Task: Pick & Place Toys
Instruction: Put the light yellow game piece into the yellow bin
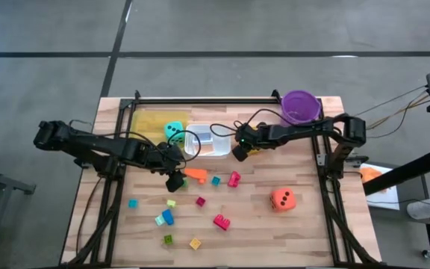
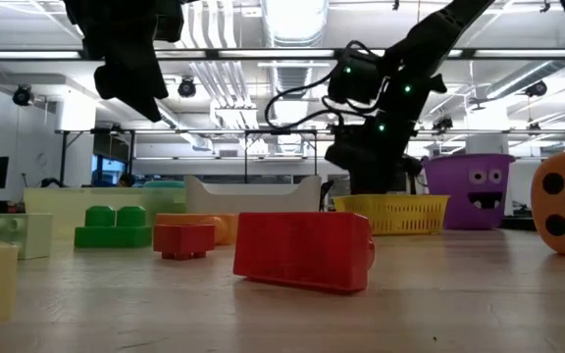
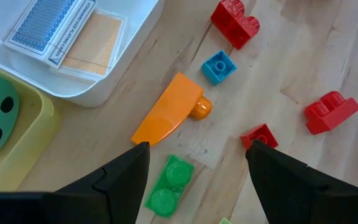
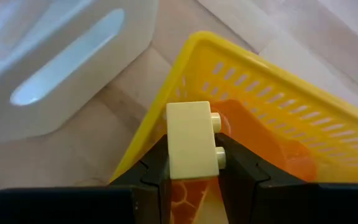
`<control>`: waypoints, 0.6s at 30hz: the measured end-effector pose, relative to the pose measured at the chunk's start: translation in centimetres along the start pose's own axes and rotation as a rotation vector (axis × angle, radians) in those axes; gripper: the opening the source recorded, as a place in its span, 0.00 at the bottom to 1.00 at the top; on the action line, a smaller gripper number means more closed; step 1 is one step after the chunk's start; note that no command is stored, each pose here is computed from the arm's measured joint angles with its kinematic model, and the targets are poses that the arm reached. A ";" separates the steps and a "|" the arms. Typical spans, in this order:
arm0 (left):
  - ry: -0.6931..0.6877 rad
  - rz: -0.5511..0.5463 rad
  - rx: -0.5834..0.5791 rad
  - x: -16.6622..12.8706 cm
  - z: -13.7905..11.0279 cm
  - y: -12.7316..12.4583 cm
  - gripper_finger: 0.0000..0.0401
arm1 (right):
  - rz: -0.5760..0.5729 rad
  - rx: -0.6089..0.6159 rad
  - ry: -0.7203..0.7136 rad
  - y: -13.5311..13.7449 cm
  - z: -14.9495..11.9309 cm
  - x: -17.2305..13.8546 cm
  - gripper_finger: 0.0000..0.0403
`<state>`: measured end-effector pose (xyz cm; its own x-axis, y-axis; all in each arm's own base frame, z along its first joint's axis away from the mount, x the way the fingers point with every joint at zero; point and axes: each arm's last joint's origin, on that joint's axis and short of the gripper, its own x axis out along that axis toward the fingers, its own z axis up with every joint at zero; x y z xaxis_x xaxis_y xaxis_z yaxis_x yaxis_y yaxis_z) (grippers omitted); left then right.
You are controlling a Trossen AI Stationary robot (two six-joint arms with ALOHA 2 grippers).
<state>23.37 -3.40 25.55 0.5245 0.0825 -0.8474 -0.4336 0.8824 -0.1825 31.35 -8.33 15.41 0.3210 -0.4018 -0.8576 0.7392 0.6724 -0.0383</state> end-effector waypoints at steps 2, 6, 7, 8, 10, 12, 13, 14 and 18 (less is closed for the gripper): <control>0.000 0.001 0.000 0.0 0.0 0.0 0.66 | 0.010 0.001 0.000 0.0 0.1 -0.1 0.21; 0.000 0.001 0.000 0.0 0.0 0.0 0.66 | 0.007 0.005 0.001 -0.2 0.3 0.0 0.21; 0.000 0.001 0.000 0.0 0.0 0.0 0.66 | 0.006 0.004 0.001 -0.2 0.3 0.0 0.21; 0.000 0.001 0.000 0.0 0.0 0.0 0.66 | 0.006 0.002 0.001 -0.3 0.3 0.0 0.21; 0.000 0.001 0.000 0.0 0.0 0.0 0.66 | 0.009 0.000 0.003 -0.3 0.3 0.0 0.21; 0.000 0.001 0.000 0.0 0.0 0.0 0.66 | 0.009 -0.002 0.003 -0.3 0.3 0.0 0.21; 0.000 0.001 0.000 0.0 0.0 0.0 0.66 | 0.009 -0.004 0.003 -0.3 0.3 0.0 0.21; 0.000 0.001 0.000 0.0 0.0 0.0 0.66 | 0.009 -0.005 0.003 -0.3 0.3 0.0 0.21; 0.000 0.001 0.000 0.0 0.0 0.0 0.66 | 0.011 -0.008 0.004 -0.3 0.3 0.0 0.27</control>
<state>23.37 -3.40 25.55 0.5243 0.0834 -0.8475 -0.4343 0.8822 -0.1818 31.31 -8.68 15.57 0.3268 -0.3915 -0.8602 0.7310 0.6816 -0.0325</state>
